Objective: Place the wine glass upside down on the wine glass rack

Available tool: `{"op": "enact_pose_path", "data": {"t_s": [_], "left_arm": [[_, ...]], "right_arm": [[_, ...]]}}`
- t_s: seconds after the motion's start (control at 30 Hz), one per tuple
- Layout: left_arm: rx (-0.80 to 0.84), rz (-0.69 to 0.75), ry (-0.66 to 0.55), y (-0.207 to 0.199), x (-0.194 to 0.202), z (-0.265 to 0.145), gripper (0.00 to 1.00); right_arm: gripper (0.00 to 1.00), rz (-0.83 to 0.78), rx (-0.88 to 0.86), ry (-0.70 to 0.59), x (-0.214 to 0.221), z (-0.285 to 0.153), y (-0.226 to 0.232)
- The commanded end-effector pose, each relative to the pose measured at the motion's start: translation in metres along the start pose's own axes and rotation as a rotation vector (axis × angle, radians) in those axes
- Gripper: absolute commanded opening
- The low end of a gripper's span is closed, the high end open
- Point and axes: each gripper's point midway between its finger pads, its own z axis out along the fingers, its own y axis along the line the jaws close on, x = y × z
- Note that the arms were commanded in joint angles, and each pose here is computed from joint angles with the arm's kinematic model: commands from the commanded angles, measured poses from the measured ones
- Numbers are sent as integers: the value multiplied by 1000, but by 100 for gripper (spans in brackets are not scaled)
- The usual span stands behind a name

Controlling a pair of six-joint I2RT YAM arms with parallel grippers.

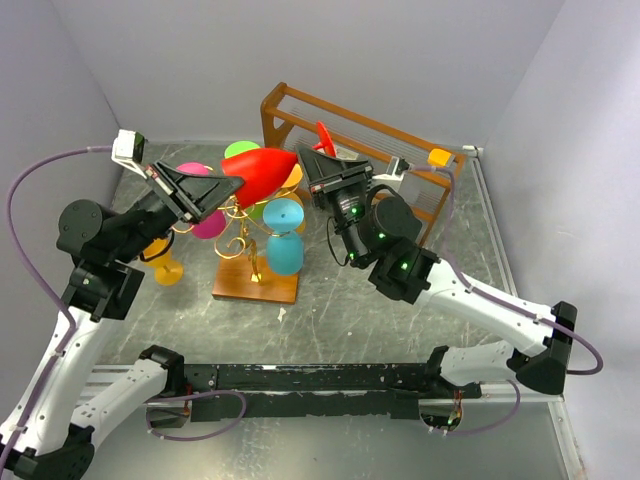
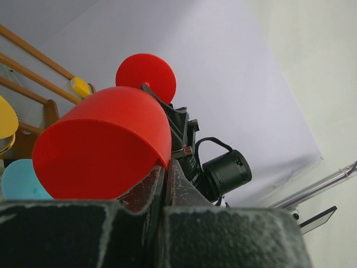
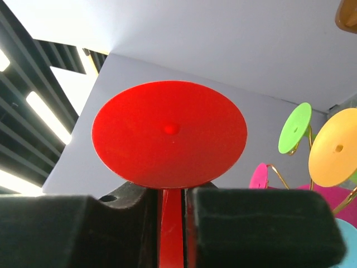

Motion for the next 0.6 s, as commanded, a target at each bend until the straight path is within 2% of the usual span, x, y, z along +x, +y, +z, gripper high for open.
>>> {"op": "enact_pose_path", "data": {"t_s": [0.0, 0.03, 0.1, 0.3, 0.33, 0.47, 0.57], "left_arm": [[29, 3, 88, -8, 15, -4, 7], [29, 2, 93, -8, 16, -5, 7], [27, 8, 98, -9, 17, -6, 9], [-50, 105, 53, -15, 8, -17, 51], [-65, 122, 56, -17, 8, -19, 55], [-140, 222, 111, -19, 10, -28, 63], [-170, 294, 100, -24, 6, -37, 69]], "right_arm": [[4, 32, -72, -39, -12, 3, 29], [0, 26, -71, -39, -12, 3, 27], [0, 15, -68, -40, -13, 1, 25], [0, -132, -145, -6, -21, -16, 38], [0, -169, -169, 15, -22, -21, 45], [0, -337, -238, 154, -15, -41, 64], [0, -476, -245, 248, -9, -55, 58]]}}
